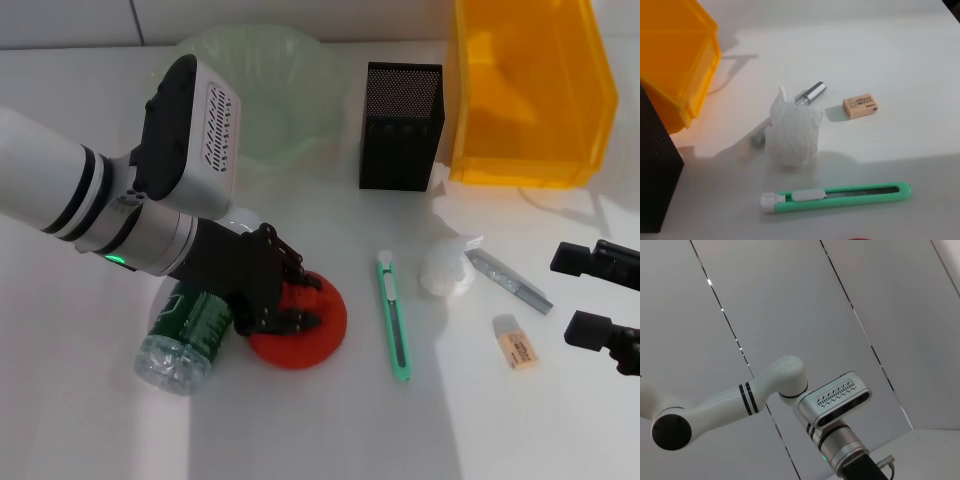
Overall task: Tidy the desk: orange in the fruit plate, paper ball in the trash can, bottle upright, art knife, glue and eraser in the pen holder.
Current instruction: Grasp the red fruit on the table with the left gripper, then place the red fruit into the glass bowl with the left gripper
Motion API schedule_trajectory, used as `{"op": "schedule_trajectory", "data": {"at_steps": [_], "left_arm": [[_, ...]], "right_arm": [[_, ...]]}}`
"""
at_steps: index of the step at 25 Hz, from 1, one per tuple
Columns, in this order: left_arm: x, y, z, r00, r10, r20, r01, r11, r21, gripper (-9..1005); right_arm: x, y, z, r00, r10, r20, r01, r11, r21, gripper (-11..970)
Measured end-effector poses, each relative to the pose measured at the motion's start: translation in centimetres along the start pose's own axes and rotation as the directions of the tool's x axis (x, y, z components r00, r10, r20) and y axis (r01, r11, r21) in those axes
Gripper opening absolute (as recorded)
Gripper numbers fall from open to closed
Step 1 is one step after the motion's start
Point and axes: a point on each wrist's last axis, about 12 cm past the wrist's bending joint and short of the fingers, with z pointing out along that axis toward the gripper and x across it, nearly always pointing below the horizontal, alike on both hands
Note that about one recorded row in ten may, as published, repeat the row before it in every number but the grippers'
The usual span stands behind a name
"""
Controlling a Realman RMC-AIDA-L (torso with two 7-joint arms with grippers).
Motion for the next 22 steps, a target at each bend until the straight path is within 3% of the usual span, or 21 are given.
{"op": "schedule_trajectory", "data": {"at_steps": [3, 9, 16, 19, 20, 22], "left_arm": [[-0.3, 0.0, 0.1, 1.000, 0.000, 0.020, 0.000, 1.000, 0.001, 425], [-0.6, 0.0, -0.1, 0.998, -0.005, 0.057, 0.005, 1.000, -0.003, 243], [-1.3, 0.5, -1.5, 0.978, -0.033, 0.204, 0.041, 0.999, -0.036, 197], [-1.3, 1.3, -2.9, 0.953, -0.052, 0.298, 0.084, 0.992, -0.094, 186], [-1.3, 2.1, -4.0, 0.921, -0.079, 0.383, 0.147, 0.977, -0.154, 183], [-1.2, 2.5, -4.4, 0.903, -0.089, 0.420, 0.180, 0.966, -0.183, 179]], "right_arm": [[0.0, 0.0, 0.1, 1.000, -0.001, 0.001, 0.001, 1.000, -0.002, 789], [0.1, -0.1, 0.2, 1.000, 0.001, -0.003, -0.001, 1.000, 0.002, 786], [0.2, -0.1, 0.1, 1.000, 0.005, 0.002, -0.005, 1.000, 0.012, 782], [0.3, 0.0, 0.1, 1.000, 0.005, 0.003, -0.005, 1.000, 0.013, 780], [0.5, 0.1, 0.1, 1.000, 0.009, 0.008, -0.009, 1.000, 0.013, 780], [0.6, 0.1, 0.2, 1.000, 0.011, 0.013, -0.011, 1.000, 0.012, 779]]}}
